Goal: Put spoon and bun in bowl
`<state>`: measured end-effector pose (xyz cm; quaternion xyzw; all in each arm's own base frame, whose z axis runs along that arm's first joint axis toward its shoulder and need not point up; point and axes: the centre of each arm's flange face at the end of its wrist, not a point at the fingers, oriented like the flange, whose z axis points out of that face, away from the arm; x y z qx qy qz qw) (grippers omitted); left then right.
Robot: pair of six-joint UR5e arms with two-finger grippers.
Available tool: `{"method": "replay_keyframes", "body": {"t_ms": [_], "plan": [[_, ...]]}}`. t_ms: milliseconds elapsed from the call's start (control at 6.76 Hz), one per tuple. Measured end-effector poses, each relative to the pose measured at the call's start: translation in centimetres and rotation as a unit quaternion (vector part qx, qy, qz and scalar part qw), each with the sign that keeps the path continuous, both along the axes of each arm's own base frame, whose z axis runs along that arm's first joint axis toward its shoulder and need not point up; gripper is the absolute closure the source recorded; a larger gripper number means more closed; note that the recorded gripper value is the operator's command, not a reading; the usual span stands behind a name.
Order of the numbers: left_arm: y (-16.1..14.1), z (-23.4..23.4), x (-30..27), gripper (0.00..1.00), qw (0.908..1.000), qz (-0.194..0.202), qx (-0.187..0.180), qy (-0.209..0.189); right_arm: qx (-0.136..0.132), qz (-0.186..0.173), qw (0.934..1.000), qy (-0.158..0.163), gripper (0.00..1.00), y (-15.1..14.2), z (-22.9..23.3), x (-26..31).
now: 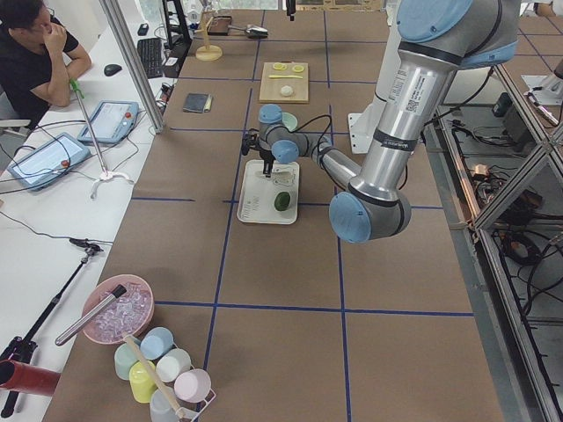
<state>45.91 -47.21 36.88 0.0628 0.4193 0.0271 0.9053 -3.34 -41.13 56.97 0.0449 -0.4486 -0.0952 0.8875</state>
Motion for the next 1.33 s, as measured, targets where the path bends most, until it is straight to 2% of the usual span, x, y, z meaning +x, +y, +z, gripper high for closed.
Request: {"method": "replay_keyframes", "body": {"t_ms": [296,591,1035,1183,1330], "plan": [[-0.6,-4.2,0.1,1.00,0.9992,-0.026,-0.009,0.030,-0.001,-0.002,1.0000,-0.009,0.00,0.1,-0.2,-0.1],[-1.1,-11.2,1.8,1.00,0.9961,-0.045,-0.011,0.075,0.002,-0.003,0.9999,-0.011,0.00,0.1,-0.4,-0.1],[-0.7,-21.1,9.3,1.00,0.9925,-0.042,-0.002,0.115,0.008,-0.005,0.9999,-0.011,0.00,0.1,-0.8,-0.2],[-0.1,-22.2,10.9,0.57,0.9919,-0.047,0.005,0.118,0.009,-0.006,0.9999,-0.011,0.00,0.1,-0.9,-0.3],[0.2,-21.7,11.6,0.42,0.9921,-0.049,0.007,0.115,0.008,-0.008,0.9999,-0.012,0.00,0.1,-1.0,-0.5]]}}
